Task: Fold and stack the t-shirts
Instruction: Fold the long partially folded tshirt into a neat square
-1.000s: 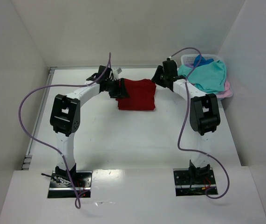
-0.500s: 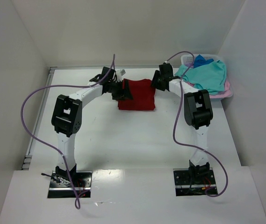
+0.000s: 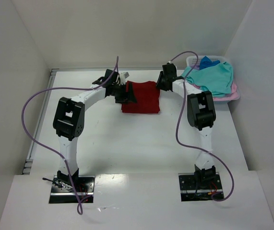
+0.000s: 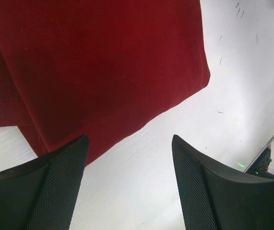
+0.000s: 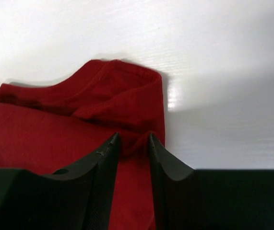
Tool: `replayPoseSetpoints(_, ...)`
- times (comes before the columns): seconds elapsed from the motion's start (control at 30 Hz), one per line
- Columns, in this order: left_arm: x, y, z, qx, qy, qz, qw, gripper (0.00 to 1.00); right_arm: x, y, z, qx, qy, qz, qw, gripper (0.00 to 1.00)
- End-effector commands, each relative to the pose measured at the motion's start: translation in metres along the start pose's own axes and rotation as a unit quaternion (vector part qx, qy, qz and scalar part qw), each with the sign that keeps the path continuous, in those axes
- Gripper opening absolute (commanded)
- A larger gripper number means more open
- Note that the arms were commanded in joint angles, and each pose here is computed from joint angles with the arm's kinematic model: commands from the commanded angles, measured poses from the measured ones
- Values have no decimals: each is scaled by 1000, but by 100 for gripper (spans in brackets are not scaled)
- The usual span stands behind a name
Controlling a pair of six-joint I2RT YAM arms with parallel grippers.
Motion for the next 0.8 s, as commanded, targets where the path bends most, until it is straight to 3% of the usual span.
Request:
replayPoseSetpoints(0.0,-3,6,-3,4,-15,-6,1000,78,-6,-8,4,1,6,0,1000,36)
replayPoseSetpoints(0.13,-3,6,-2,-1,-15,-8,1000,78,-11,-6,5,-1,5,-14,1000,11)
replayPoseSetpoints(0.27,-4,10,-4,-4,-17,-13,1000,78,-24,1,10,-3,5,-28,1000,0)
replayPoseSetpoints(0.5,-8,22,2,-14,-13,-36,999,81,-65,37,30,-33,7,-88,996,0)
replayPoseSetpoints(0.77,-17,37,7,-18,-8,-54,998,82,-85,43,42,-50,11,-111,993,0)
Point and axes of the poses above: each gripper's point midway between its finger pads, its own y axis back along the fingers, its own z axis along the line the jaws close on, x = y × z, the point moved 5 cm from there along y, back along the fingers, and after that the axes turned 3 degrees about y, right-handed, at the moved point
